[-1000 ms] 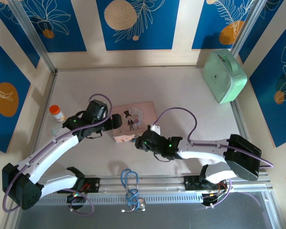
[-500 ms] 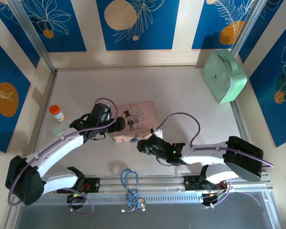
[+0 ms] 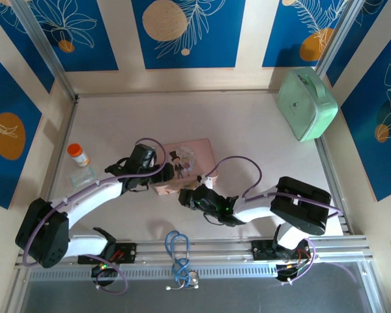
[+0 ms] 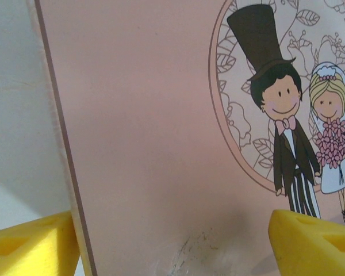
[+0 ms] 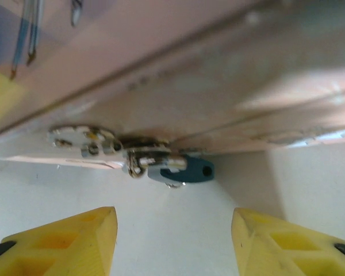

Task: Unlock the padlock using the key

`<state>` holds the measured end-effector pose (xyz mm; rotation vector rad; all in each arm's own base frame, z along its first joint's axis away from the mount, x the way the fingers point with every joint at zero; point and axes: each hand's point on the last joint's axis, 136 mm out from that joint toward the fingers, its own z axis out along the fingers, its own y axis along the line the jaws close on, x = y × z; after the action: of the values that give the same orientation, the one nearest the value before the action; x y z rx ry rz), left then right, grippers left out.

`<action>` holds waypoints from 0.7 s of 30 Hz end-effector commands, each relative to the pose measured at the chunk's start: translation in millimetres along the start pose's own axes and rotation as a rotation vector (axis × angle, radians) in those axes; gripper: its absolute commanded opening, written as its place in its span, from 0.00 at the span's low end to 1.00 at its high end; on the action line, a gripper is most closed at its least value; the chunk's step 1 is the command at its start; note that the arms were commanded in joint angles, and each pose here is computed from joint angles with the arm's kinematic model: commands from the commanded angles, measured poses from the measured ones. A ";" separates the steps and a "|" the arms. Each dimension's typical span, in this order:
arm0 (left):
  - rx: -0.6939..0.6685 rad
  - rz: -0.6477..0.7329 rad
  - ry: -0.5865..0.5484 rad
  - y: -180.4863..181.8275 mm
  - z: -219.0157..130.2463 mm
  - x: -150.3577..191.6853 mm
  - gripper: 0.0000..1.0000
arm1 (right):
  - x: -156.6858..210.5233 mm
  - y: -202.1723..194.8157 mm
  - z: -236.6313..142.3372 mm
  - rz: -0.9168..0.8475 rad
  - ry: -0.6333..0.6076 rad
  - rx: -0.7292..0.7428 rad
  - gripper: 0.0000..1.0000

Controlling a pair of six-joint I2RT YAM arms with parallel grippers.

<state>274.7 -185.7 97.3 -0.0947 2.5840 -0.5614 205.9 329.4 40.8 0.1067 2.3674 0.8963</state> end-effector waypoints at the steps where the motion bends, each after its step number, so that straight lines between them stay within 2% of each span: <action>1: 0.041 0.007 -0.020 -11.8 -0.3 -14.7 0.82 | -8.6 4.8 6.7 -0.007 -0.029 0.001 0.55; 8: 0.040 0.006 -0.013 -10.2 2.7 -14.4 0.80 | -8.6 2.1 17.3 -0.027 -0.017 0.035 0.48; 15: 0.041 0.008 -0.003 -7.2 4.8 -9.9 0.80 | -11.4 -9.5 19.5 -0.038 -0.030 0.139 0.48; 21: 0.050 -0.001 0.006 -7.1 8.5 -7.2 0.79 | -8.8 -11.6 27.4 -0.030 -0.002 0.146 0.50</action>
<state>281.7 -186.3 93.6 -0.1022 2.5884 -0.5703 225.7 342.2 37.9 0.1004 2.3824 0.7858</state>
